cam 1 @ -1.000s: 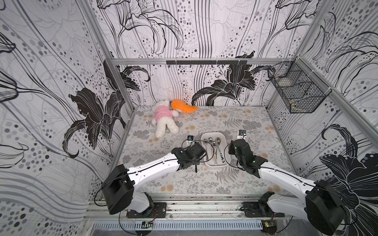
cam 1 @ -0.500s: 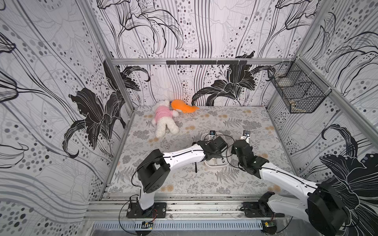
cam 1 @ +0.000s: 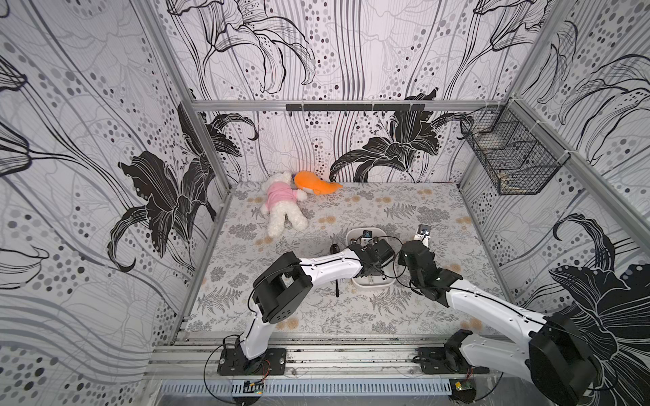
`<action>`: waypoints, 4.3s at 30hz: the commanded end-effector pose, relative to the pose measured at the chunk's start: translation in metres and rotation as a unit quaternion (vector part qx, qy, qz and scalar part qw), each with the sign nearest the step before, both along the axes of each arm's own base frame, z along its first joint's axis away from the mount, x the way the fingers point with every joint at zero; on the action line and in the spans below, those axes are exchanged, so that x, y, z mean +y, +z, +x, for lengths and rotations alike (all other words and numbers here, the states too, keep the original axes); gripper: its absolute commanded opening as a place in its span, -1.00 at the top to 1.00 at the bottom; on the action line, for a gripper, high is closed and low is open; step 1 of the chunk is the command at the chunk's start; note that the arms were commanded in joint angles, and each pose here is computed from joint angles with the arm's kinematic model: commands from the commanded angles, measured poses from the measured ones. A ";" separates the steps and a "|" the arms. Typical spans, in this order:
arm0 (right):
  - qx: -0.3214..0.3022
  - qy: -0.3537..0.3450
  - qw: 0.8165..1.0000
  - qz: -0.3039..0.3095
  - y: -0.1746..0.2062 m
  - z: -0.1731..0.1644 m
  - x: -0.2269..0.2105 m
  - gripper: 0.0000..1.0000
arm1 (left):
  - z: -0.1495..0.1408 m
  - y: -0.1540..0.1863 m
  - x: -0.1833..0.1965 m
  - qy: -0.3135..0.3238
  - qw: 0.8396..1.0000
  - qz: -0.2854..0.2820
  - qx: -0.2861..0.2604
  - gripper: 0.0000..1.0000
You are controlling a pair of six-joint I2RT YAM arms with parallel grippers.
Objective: Put the spoon into the storage box
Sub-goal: Place the spoon in the storage box, then pick up the spoon from the center of the board, then place the spoon in the storage box.
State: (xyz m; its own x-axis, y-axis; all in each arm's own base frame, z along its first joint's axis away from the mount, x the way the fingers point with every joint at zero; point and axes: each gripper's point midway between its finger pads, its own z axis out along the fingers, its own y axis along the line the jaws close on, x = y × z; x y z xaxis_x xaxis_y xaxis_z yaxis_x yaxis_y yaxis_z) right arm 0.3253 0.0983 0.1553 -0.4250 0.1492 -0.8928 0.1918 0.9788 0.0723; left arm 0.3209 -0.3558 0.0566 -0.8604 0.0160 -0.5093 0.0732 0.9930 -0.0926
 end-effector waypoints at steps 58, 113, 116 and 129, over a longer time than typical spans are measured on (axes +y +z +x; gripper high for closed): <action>0.293 0.240 0.925 -0.006 -0.081 -0.011 0.273 0.38 | -0.051 0.147 0.295 0.205 0.959 -0.041 -0.192 -0.12; 0.240 0.252 0.937 0.004 -0.019 0.019 0.264 1.00 | -0.049 0.139 0.289 0.194 0.963 -0.042 -0.181 -0.16; 0.227 0.267 0.936 0.032 0.003 0.021 0.246 1.00 | -0.049 0.139 0.289 0.193 0.964 -0.042 -0.179 -0.16; 0.246 0.273 0.924 0.110 -0.012 0.022 0.147 1.00 | -0.050 0.140 0.289 0.193 0.963 -0.045 -0.182 -0.17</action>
State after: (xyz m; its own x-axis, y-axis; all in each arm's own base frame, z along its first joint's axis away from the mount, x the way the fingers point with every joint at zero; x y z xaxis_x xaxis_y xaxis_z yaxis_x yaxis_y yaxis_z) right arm 0.3546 0.2375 0.1449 -0.8339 -0.0275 -0.5512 -0.2047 0.9430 0.2625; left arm 0.2698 -0.0666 0.1968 -0.5642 -0.3305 -0.7566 -0.2637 0.9405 -0.2142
